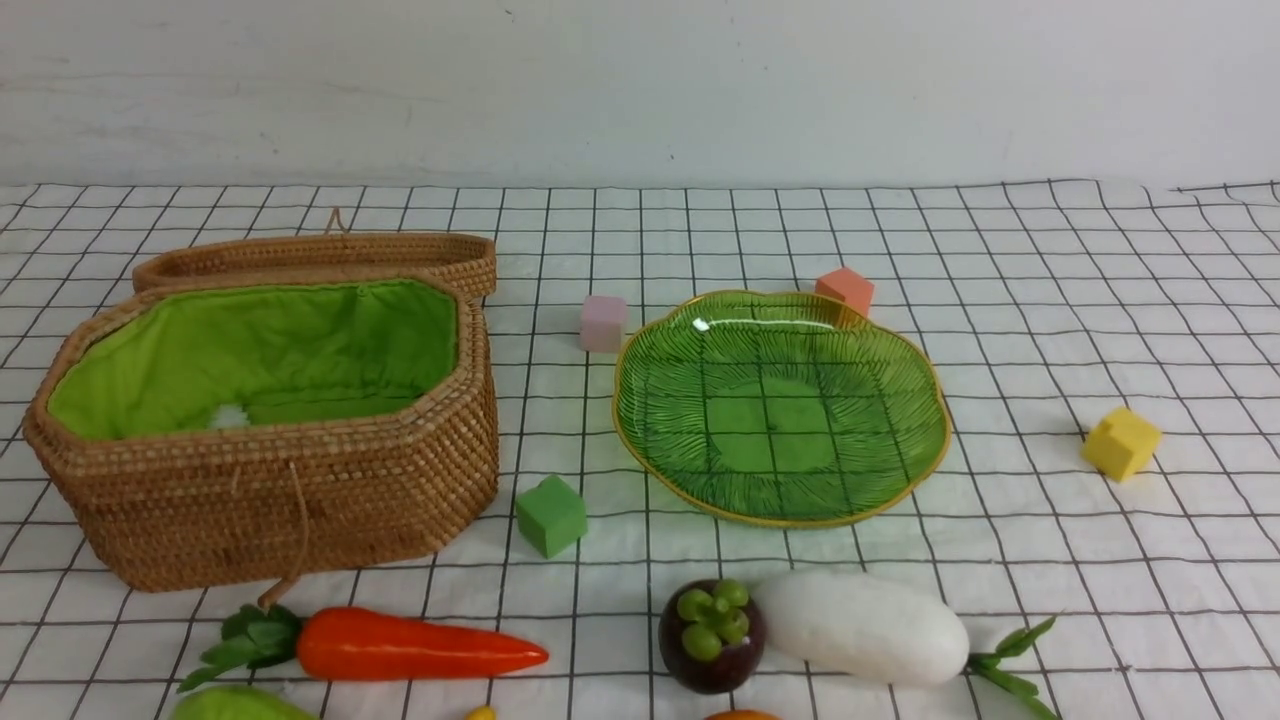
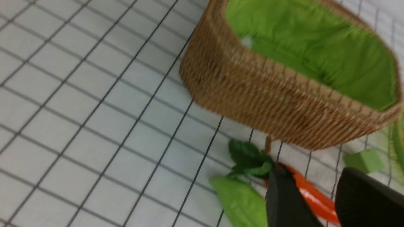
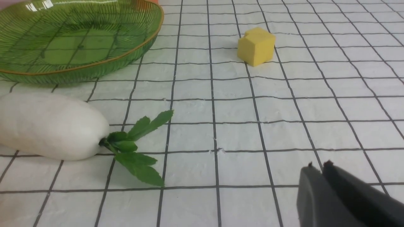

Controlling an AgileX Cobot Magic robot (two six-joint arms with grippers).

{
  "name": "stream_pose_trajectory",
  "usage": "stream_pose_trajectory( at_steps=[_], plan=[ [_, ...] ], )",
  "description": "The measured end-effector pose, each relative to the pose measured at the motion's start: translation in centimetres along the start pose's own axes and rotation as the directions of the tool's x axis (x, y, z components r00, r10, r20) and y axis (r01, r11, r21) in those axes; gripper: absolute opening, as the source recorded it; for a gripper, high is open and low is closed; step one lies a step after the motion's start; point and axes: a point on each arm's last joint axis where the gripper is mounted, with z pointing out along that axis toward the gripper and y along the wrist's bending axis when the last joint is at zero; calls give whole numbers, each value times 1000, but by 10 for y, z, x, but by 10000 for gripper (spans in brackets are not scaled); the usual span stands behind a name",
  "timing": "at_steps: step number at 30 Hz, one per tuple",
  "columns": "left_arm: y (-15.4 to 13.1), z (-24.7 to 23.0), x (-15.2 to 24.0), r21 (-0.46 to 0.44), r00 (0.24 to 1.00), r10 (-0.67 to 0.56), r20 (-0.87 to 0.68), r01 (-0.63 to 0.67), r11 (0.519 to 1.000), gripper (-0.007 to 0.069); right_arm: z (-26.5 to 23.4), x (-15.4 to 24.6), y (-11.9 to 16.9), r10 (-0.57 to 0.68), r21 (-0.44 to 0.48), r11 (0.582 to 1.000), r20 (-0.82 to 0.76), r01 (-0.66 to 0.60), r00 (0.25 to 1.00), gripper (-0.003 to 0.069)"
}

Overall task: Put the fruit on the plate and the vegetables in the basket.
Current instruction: Take a chayote with your left arm and place it on the basket on the left.

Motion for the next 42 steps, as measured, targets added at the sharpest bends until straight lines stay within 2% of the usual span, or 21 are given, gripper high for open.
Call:
stream_pose_trajectory(
  at_steps=[1,2,6,11,15,19,20,24,26,31,35,37,42],
  plan=[
    [0,2,1,-3,1000,-2,-11,2,1000,239,0,0,0,0,0,1000,0,0,1000,56],
    [-1,17,8,-19,995,-32,-92,30,999,239,0,0,0,0,0,1000,0,0,1000,56],
    [-5,45,26,-40,957,-124,-261,117,992,239,0,0,0,0,0,1000,0,0,1000,56],
    [-11,72,32,-92,908,-191,-373,168,981,262,0,0,0,0,0,1000,0,0,1000,56],
    [-12,99,35,-159,878,-212,-429,157,975,330,0,0,0,0,0,1000,0,0,1000,56],
    [-14,127,37,-194,866,-232,-444,160,968,437,0,0,0,0,0,1000,0,0,1000,56],
    [-16,140,37,-197,865,-244,-438,172,965,489,0,0,0,0,0,1000,0,0,1000,56],
    [-16,161,42,-222,849,-281,-448,198,955,551,0,0,0,0,0,1000,0,0,1000,56],
    [-15,180,49,-263,821,-326,-469,222,939,574,0,0,0,0,0,1000,-1,0,1000,56],
    [-10,198,61,-328,780,-370,-505,224,918,565,0,0,0,0,0,1000,-1,0,1000,56],
    [-10,196,61,-332,772,-366,-519,213,919,482,0,0,0,0,0,1000,-1,0,1000,56],
    [-11,191,59,-326,774,-360,-521,210,922,458,0,0,0,0,0,1000,-1,0,1000,56],
    [-17,168,47,-265,803,-324,-500,214,940,459,0,0,0,0,0,1000,-1,0,1000,56]
  ],
)
